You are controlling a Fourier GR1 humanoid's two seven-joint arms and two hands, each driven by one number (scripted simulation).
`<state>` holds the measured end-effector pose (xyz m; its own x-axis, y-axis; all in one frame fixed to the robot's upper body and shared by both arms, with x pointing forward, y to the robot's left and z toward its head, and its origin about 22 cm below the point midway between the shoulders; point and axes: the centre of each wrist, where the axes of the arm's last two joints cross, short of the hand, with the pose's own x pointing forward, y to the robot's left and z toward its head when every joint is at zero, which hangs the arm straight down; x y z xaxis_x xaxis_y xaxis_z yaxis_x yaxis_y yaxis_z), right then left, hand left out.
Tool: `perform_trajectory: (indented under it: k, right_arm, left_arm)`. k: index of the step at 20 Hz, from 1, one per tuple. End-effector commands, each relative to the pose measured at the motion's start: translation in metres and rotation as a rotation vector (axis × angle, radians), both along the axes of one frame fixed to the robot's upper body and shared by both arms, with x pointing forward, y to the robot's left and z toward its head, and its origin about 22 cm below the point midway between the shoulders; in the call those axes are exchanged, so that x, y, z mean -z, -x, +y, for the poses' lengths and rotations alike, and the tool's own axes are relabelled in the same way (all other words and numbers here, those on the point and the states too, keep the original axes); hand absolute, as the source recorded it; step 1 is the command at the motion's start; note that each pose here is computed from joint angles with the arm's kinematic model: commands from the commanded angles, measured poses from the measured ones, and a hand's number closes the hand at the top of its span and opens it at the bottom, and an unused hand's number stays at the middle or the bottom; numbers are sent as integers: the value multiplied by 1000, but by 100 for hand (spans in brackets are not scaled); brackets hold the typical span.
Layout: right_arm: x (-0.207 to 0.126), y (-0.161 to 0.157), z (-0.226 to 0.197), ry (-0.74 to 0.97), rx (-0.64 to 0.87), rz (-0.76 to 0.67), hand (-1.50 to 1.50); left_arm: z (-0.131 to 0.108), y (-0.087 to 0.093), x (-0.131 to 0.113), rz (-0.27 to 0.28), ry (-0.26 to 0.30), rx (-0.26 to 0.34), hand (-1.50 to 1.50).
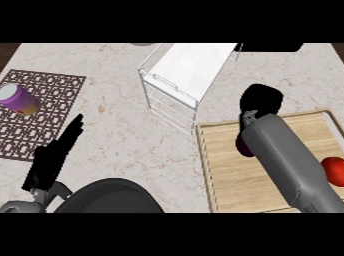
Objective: Pick the eggplant from the tray and place it in the tiered shelf
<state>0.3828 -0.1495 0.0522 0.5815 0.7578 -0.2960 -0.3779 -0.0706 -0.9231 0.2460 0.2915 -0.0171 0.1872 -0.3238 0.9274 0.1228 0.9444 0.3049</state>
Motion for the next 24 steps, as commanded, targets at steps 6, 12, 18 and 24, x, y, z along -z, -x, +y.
perform_trajectory:
  k: [6, 12, 18, 24]
  right_arm:
    - [-52, 3, -4, -348, -797, -15, 150]
    - [-130, -6, -97, -508, -1135, -190, 150]
    - [-211, -18, -175, -714, -1189, -486, 150]
    - [-240, -40, -193, -866, -1159, -587, 150]
  left_arm:
    - [-11, 2, 6, 35, 42, 16, 0]
    - [-11, 5, 9, 51, 60, -8, 0]
    - [-17, 6, 10, 27, 66, 19, 0]
    - [-18, -14, 2, 26, 50, 58, 0]
